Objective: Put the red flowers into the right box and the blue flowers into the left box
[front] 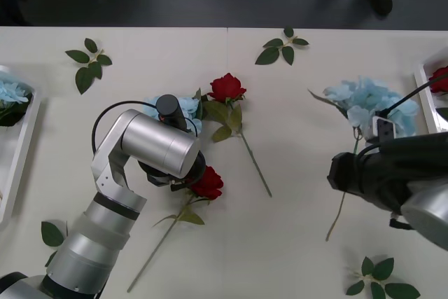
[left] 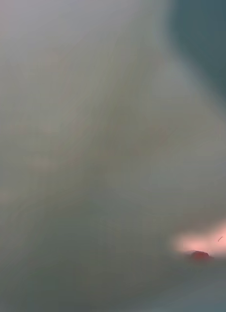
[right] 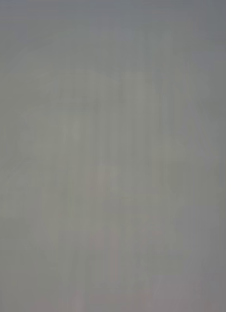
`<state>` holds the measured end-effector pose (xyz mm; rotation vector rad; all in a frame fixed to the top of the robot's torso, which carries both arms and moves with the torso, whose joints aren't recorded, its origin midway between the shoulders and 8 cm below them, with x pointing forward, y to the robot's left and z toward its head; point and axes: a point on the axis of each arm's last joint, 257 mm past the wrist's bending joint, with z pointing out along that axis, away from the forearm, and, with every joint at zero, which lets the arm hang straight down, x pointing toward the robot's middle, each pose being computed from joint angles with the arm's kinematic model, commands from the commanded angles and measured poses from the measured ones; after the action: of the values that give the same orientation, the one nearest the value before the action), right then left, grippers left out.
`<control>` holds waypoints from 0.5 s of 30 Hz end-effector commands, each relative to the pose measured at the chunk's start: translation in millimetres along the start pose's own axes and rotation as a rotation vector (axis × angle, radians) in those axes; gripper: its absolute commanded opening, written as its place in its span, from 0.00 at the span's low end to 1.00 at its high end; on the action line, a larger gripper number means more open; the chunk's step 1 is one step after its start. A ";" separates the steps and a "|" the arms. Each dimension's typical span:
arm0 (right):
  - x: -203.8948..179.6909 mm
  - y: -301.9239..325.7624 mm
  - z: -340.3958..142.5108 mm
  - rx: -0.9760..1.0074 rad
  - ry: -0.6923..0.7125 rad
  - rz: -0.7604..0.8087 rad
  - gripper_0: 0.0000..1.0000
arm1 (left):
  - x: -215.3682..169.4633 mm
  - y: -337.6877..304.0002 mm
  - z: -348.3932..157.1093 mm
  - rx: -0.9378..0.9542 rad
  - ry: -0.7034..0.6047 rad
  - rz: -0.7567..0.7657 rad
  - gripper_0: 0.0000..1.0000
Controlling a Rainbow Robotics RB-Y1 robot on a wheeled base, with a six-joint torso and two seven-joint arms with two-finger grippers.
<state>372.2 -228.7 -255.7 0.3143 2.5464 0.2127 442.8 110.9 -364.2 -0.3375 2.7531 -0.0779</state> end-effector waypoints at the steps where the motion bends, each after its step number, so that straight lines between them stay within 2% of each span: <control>1: -41.6 8.5 -35.1 -0.052 -0.086 -0.197 0.00 | -10.6 -16.3 -10.6 0.028 -0.038 0.002 0.00; 7: -76.4 13.1 -59.1 -0.092 -0.163 -0.424 0.00 | -28.8 -17.6 -33.1 0.065 -0.092 0.003 0.00; 10: -82.2 25.8 -68.0 -0.138 -0.186 -0.557 0.00 | -42.1 -7.8 -51.3 0.090 -0.132 0.008 0.00; 15: -90.9 48.8 -79.7 -0.206 -0.242 -0.691 0.00 | -58.9 11.5 -83.0 0.132 -0.194 0.011 0.00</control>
<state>410.5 -222.2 -151.2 -0.4757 2.2829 0.1784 463.3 125.6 -289.1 -0.2456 2.5981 -0.1865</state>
